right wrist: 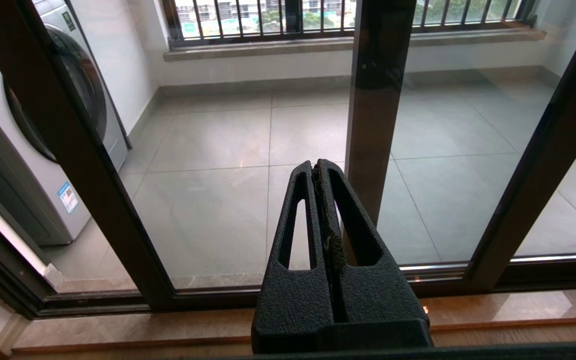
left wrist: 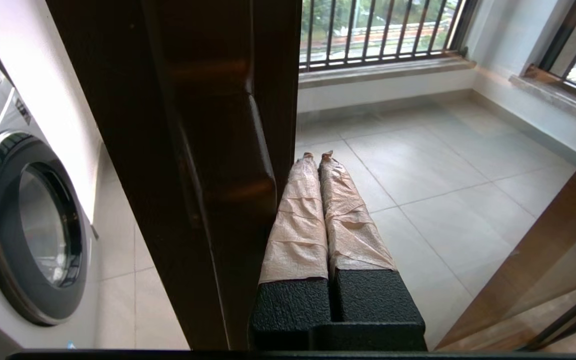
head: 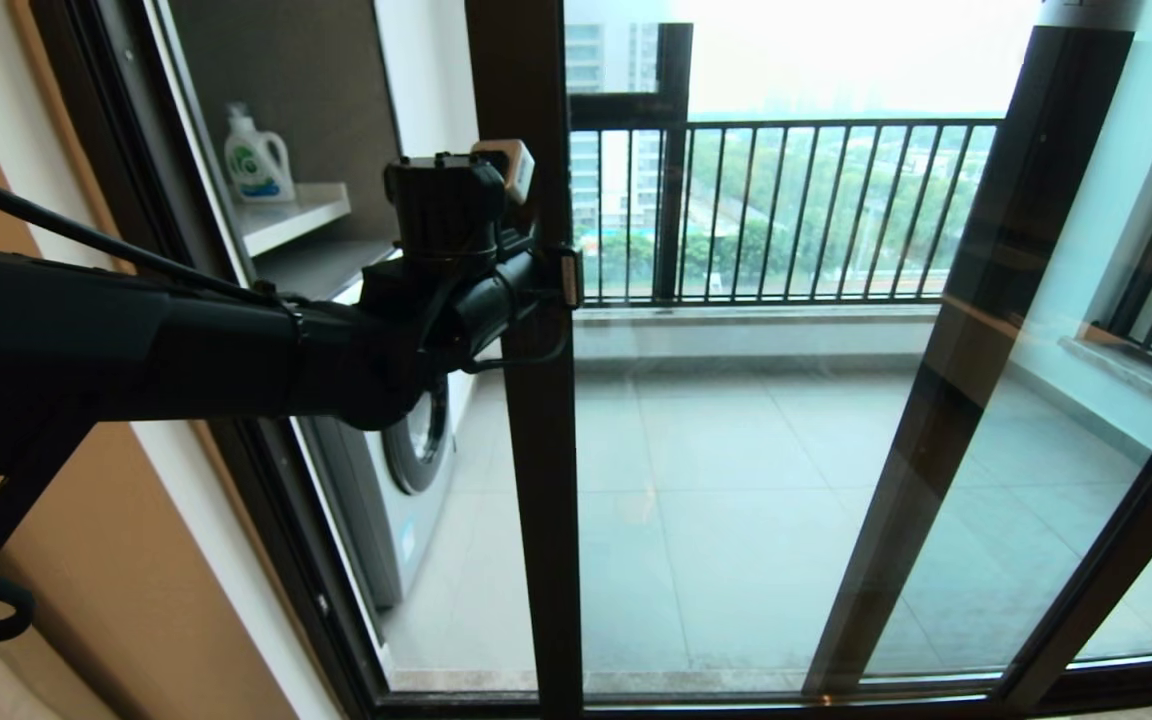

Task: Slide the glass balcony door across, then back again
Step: Close the slid door

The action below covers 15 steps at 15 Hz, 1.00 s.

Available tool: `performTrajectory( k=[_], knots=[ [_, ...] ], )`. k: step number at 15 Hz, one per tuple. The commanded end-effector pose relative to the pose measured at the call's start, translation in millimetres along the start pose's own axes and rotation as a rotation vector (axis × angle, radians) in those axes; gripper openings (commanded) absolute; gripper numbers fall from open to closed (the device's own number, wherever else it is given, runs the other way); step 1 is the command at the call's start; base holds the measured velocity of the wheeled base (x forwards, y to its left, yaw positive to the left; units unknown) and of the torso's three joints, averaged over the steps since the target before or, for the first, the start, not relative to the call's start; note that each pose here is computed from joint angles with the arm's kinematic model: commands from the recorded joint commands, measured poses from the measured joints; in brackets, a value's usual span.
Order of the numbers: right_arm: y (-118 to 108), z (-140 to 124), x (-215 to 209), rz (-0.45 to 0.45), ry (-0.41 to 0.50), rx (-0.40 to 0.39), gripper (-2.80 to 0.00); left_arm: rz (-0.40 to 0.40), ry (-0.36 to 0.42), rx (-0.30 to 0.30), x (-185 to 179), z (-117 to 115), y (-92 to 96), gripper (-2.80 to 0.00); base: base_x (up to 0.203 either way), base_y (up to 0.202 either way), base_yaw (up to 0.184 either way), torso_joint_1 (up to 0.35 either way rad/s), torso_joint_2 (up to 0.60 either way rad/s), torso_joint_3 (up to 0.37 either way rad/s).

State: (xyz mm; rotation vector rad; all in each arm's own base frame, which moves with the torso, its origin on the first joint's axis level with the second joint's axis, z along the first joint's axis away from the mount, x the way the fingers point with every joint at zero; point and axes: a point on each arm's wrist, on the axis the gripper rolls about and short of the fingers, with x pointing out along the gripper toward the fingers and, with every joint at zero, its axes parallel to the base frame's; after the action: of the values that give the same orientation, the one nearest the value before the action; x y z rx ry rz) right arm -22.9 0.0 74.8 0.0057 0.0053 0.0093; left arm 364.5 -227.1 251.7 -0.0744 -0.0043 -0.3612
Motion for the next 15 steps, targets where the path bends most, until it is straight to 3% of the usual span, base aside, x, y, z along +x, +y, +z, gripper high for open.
performTrajectory(
  k=[1,9,15],
  knots=[
    [0,0,0,0.001,0.001,0.0,-2.8,0.033,-0.001,0.0,0,1,13.0,-2.8,0.0,0.0,0.0,0.0,0.0,0.0],
    [0,0,0,0.001,-0.001,0.0,-2.8,0.111,-0.027,-0.002,1,3,47.0,-2.8,0.0,0.0,0.0,0.0,0.0,0.0],
    [0,0,0,0.001,0.002,0.0,-2.8,0.153,0.029,-0.001,-13,-8,64.7,-2.8,0.0,0.0,0.0,0.0,0.0,0.0]
  ],
)
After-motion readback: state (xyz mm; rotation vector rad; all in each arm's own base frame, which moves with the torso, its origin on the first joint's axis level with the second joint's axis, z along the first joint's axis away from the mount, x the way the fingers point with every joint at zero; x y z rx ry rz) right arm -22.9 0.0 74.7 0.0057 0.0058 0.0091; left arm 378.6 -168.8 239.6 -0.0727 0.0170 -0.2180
